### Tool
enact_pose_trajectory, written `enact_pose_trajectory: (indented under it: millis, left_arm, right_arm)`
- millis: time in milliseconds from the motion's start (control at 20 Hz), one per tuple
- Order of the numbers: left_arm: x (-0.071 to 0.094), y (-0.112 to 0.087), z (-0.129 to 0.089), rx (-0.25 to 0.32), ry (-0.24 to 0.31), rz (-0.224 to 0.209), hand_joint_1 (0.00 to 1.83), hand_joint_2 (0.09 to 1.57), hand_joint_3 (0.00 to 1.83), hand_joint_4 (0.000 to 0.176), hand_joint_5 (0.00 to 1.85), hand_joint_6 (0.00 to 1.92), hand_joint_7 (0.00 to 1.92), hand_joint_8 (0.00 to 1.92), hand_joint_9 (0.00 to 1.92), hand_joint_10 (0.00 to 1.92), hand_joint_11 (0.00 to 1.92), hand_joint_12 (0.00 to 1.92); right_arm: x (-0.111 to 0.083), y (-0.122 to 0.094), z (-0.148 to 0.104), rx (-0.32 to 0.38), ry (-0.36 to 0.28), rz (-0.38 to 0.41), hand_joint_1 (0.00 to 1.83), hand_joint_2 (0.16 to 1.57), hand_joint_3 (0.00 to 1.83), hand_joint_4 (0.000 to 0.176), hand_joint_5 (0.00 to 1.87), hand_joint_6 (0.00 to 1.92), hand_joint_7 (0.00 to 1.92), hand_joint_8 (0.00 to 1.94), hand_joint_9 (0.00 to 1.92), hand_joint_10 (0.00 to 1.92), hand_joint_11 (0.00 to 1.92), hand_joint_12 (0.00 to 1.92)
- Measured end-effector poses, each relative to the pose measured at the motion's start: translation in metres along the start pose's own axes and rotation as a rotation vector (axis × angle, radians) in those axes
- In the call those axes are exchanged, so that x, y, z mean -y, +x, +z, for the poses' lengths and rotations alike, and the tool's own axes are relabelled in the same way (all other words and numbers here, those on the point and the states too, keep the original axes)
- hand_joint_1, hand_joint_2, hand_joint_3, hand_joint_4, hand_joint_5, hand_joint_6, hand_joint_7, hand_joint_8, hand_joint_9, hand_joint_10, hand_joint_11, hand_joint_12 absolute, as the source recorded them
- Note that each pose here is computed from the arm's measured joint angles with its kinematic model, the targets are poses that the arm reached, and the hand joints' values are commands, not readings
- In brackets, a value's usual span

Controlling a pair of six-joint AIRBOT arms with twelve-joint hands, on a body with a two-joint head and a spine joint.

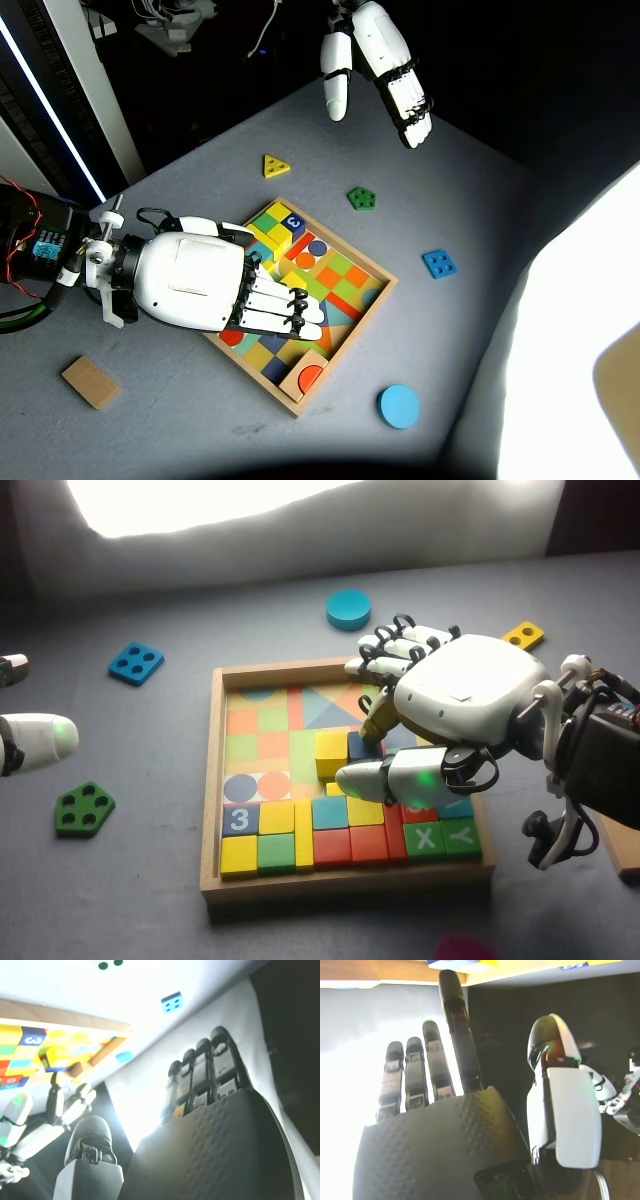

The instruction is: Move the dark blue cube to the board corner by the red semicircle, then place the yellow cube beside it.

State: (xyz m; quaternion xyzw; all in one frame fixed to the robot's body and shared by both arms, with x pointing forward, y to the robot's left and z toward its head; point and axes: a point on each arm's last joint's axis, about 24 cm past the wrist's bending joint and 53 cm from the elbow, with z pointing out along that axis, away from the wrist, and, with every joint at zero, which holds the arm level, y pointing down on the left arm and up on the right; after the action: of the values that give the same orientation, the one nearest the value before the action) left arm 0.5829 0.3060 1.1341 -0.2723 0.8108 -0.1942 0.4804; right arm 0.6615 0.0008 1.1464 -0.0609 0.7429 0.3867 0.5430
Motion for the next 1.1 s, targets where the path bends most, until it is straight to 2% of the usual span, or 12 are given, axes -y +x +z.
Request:
enact_pose_trajectory:
  millis: [50,150,350,500,550,700,750,950,1000,1100]
  left_arm:
    - [0.0,0.0,0.0,0.0,0.0,-0.001,0.0,1.18,0.0,0.011,0.03,0.0,0.02,0.0,0.0,0.0,0.0,0.15]
    - [0.0,0.0,0.0,0.0,0.0,0.0,0.0,1.17,0.0,0.02,0.03,0.0,0.03,0.0,0.01,0.0,0.0,0.17]
    - [0.0,0.0,0.0,0.0,0.0,-0.001,0.0,1.18,0.0,0.016,0.04,0.0,0.04,0.0,0.02,0.0,0.0,0.19]
    - [0.0,0.0,0.0,0.0,0.0,0.0,0.0,1.18,0.0,0.022,0.04,0.0,0.04,0.0,0.02,0.0,0.0,0.15]
    - [0.0,0.0,0.0,0.0,0.0,-0.001,0.0,1.18,0.0,0.017,0.02,0.01,0.04,0.0,0.01,0.0,0.0,0.08]
    - [0.0,0.0,0.0,0.0,0.0,0.0,0.0,1.2,0.01,0.0,0.02,0.01,0.05,0.0,0.02,0.01,0.0,0.05]
    - [0.0,0.0,0.0,0.0,0.0,-0.001,0.0,1.2,0.01,0.006,0.02,0.0,0.03,0.0,0.02,0.0,0.0,0.04]
    - [0.0,0.0,0.0,0.0,0.0,-0.001,0.0,1.19,0.0,0.005,0.06,0.0,0.04,0.0,0.02,0.0,0.0,0.15]
    - [0.0,0.0,0.0,0.0,0.0,0.0,0.0,1.19,0.0,0.008,0.05,0.0,0.03,0.0,0.02,0.0,0.0,0.13]
    - [0.0,0.0,0.0,0.0,0.0,-0.001,0.0,1.19,0.0,0.007,0.05,0.0,0.03,0.0,0.03,0.0,0.0,0.13]
  right_arm:
    - [0.0,0.002,0.0,-0.007,0.0,0.001,0.0,1.17,0.0,0.0,0.84,0.0,0.24,0.0,0.06,0.0,0.0,0.16]
    - [0.001,0.005,-0.001,-0.017,0.001,0.001,0.0,1.17,0.0,0.0,0.83,0.0,0.2,0.0,0.05,0.0,0.0,0.1]
    - [0.002,0.007,-0.001,-0.018,0.003,-0.003,0.0,1.17,0.0,0.0,0.84,0.0,0.2,0.0,0.05,0.0,0.0,0.13]
    - [0.006,0.004,-0.003,-0.018,0.009,-0.008,0.0,1.17,0.0,0.0,0.84,0.0,0.21,0.0,0.06,0.0,0.0,0.17]
    - [0.008,0.003,-0.003,-0.017,0.013,-0.011,0.0,1.16,0.0,0.0,0.83,0.0,0.21,0.0,0.06,0.0,0.0,0.17]
    - [0.021,-0.003,-0.006,-0.006,0.036,-0.031,0.0,1.17,0.0,0.0,0.83,0.0,0.22,0.0,0.06,0.0,0.0,0.15]
    - [0.024,-0.006,-0.006,0.0,0.043,-0.036,0.0,1.17,0.0,0.0,0.83,0.0,0.25,0.01,0.07,0.0,0.0,0.11]
    - [0.039,-0.016,-0.006,0.019,0.07,-0.05,0.0,1.17,0.0,0.0,0.81,0.0,0.19,0.0,0.05,0.0,0.0,0.11]
    - [0.044,-0.019,-0.005,0.024,0.077,-0.057,0.0,1.17,0.0,0.0,0.82,0.0,0.22,0.0,0.07,0.0,0.0,0.15]
    - [0.054,-0.026,-0.005,0.04,0.097,-0.066,0.0,1.17,0.0,0.0,0.82,0.0,0.22,0.0,0.07,0.0,0.0,0.1]
